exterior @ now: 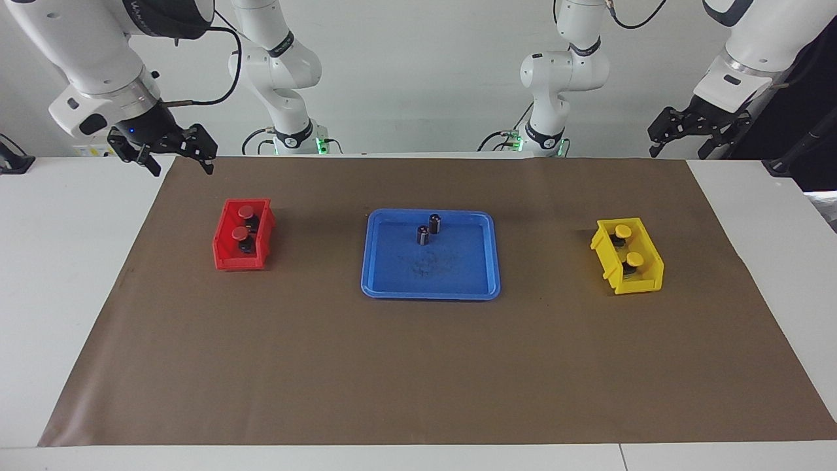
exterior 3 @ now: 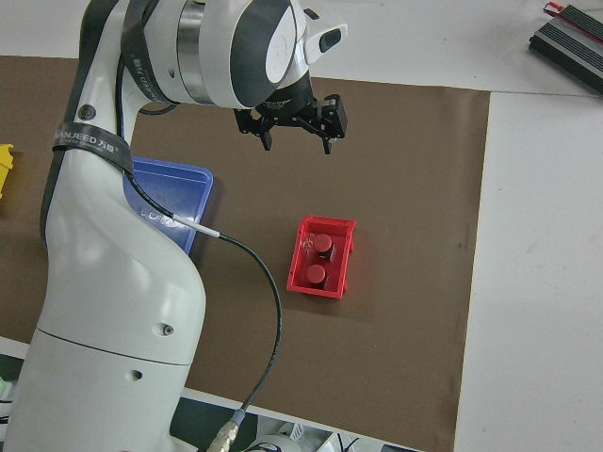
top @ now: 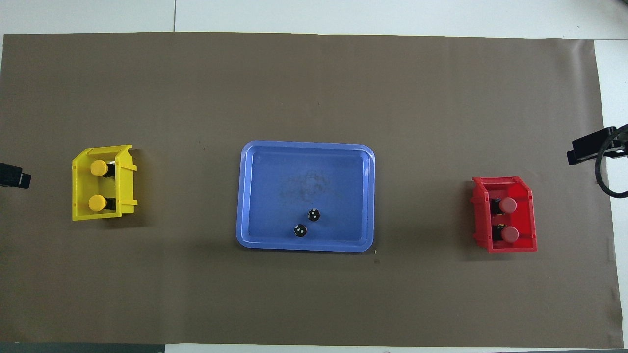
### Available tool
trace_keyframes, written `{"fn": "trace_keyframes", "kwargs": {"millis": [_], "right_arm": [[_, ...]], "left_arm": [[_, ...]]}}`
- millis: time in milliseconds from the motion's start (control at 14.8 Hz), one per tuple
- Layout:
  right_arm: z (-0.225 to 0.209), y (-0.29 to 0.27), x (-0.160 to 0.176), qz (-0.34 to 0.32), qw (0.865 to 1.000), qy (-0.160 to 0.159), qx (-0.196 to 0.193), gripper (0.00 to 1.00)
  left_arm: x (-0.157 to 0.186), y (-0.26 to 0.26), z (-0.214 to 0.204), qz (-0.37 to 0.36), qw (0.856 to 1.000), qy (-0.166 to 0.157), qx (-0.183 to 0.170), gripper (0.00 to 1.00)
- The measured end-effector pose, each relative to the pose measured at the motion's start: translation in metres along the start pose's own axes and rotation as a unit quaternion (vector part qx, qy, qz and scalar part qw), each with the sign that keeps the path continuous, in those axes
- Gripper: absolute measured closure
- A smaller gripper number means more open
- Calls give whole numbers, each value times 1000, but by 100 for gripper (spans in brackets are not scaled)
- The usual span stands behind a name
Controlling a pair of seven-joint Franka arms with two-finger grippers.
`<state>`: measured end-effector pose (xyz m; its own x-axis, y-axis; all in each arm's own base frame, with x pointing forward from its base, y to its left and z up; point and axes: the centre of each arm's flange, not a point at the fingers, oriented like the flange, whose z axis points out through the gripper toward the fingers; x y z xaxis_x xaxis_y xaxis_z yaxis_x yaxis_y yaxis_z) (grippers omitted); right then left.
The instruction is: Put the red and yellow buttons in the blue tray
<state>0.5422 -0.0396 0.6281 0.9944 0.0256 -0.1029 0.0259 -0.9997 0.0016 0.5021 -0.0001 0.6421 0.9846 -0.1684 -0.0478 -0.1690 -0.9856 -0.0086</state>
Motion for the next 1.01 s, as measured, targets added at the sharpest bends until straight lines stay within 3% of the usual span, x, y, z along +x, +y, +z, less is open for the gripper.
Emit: {"fn": "trace_keyframes", "kwargs": {"millis": [1012], "right_arm": [[0,-3,0,-3,1000,0,0,0]], "left_arm": [[2,-2,-1,-2,1000,8,1,0]]}}
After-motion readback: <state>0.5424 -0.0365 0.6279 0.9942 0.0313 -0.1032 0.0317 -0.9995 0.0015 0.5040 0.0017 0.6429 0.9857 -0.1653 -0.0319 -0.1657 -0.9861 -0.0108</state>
